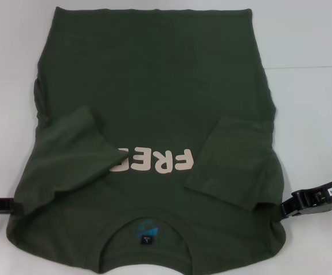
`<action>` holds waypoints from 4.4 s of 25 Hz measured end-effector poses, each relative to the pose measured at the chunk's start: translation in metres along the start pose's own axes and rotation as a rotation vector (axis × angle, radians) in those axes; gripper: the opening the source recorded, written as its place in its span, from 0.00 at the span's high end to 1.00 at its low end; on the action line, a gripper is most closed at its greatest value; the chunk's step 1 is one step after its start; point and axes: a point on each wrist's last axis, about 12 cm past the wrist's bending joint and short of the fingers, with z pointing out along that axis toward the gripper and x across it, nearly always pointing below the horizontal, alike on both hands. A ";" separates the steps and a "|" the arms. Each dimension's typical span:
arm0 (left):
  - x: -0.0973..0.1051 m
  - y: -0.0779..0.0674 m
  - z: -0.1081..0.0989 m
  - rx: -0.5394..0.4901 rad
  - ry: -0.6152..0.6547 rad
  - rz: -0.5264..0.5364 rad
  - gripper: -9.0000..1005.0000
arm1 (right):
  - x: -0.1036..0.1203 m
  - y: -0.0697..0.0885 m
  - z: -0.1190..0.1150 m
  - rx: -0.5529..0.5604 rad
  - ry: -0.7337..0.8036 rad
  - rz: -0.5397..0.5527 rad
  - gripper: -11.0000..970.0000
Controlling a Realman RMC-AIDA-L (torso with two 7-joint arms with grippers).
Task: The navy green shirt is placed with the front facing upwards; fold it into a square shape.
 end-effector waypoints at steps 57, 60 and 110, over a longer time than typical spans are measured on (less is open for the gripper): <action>0.009 0.005 0.031 0.072 0.004 0.234 0.91 | 0.029 -0.011 0.003 -0.119 -0.118 -0.066 0.97; 0.018 0.010 0.035 0.147 -0.052 0.299 0.91 | 0.041 -0.017 0.004 -0.166 -0.183 -0.095 0.97; 0.052 0.025 0.039 0.273 -0.339 0.651 0.91 | 0.105 -0.034 0.009 -0.258 -0.589 -0.341 0.97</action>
